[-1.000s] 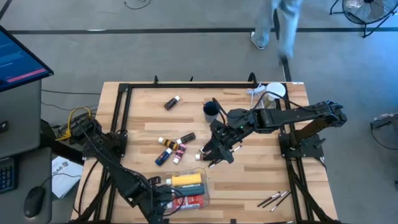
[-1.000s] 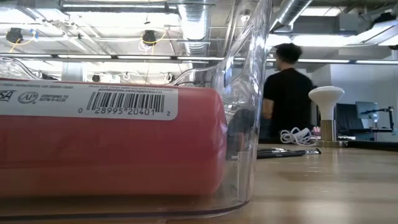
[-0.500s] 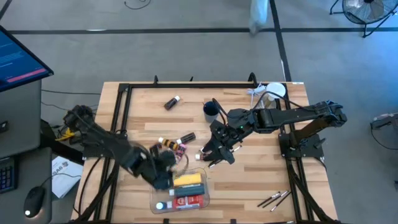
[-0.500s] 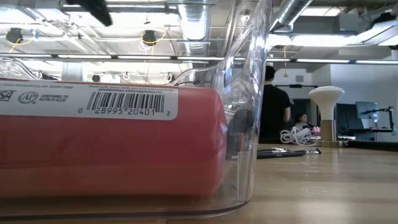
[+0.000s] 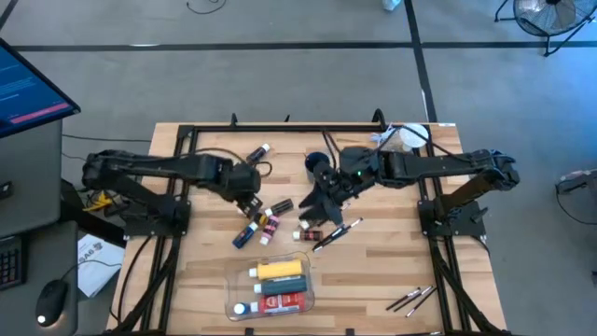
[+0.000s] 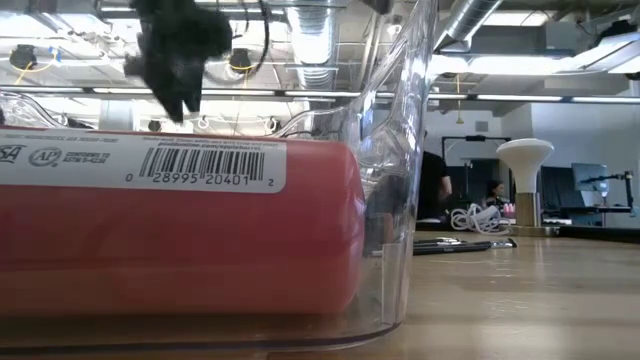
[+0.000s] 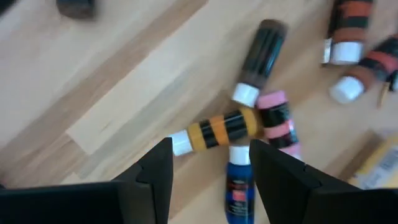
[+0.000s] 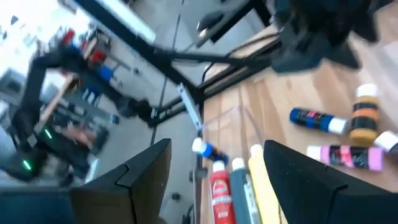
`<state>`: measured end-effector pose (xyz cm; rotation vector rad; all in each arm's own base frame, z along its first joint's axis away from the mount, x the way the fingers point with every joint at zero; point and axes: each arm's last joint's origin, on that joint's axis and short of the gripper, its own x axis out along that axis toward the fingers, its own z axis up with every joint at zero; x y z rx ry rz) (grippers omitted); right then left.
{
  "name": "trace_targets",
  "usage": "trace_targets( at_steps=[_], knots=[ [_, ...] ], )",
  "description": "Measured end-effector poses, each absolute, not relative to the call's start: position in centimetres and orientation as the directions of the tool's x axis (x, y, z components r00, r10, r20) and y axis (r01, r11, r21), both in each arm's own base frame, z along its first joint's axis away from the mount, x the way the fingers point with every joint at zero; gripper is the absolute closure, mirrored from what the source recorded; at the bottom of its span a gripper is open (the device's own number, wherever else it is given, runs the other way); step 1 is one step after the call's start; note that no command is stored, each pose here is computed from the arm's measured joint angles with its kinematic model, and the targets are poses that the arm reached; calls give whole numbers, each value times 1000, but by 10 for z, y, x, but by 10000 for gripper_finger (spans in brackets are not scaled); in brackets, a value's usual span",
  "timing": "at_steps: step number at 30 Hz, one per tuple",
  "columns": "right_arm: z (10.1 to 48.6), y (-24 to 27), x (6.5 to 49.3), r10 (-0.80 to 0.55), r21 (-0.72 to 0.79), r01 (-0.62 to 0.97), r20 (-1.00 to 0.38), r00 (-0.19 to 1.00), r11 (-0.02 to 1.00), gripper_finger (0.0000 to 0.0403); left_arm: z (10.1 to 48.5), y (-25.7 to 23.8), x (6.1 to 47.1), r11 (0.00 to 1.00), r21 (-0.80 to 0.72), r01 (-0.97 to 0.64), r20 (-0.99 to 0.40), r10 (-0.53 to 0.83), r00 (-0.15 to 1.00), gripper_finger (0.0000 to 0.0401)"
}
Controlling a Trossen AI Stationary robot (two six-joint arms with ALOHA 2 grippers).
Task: Pick & Place Paint Supplies
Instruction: Put the small blue paint bottle into the transparent bin
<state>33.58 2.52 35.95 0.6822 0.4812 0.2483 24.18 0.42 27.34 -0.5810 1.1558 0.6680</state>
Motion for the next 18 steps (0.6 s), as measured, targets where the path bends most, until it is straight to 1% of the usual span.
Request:
trace_targets(
  at_steps=[4,6,11,14,17,18],
  knots=[
    [361,9,337,329,707,-2,-327,886,707,154,246,14,239,673,-213,-708,-968,-49,244,234],
    [361,4,337,315,712,13,-327,891,702,154,234,13,236,683,-244,-688,-966,-113,231,234],
    [361,-3,337,297,713,28,-327,897,700,154,215,-6,228,760,-210,-616,-977,-131,170,236],
    [361,-4,338,260,720,65,-332,907,691,154,208,-20,224,790,-207,-577,-978,-155,138,240],
    [361,-3,338,243,720,80,-333,911,689,154,202,-37,221,820,-212,-531,-977,-166,132,240],
    [361,-4,338,241,720,82,-334,911,689,154,200,-43,220,837,-200,-510,-979,-150,137,240]
  ],
)
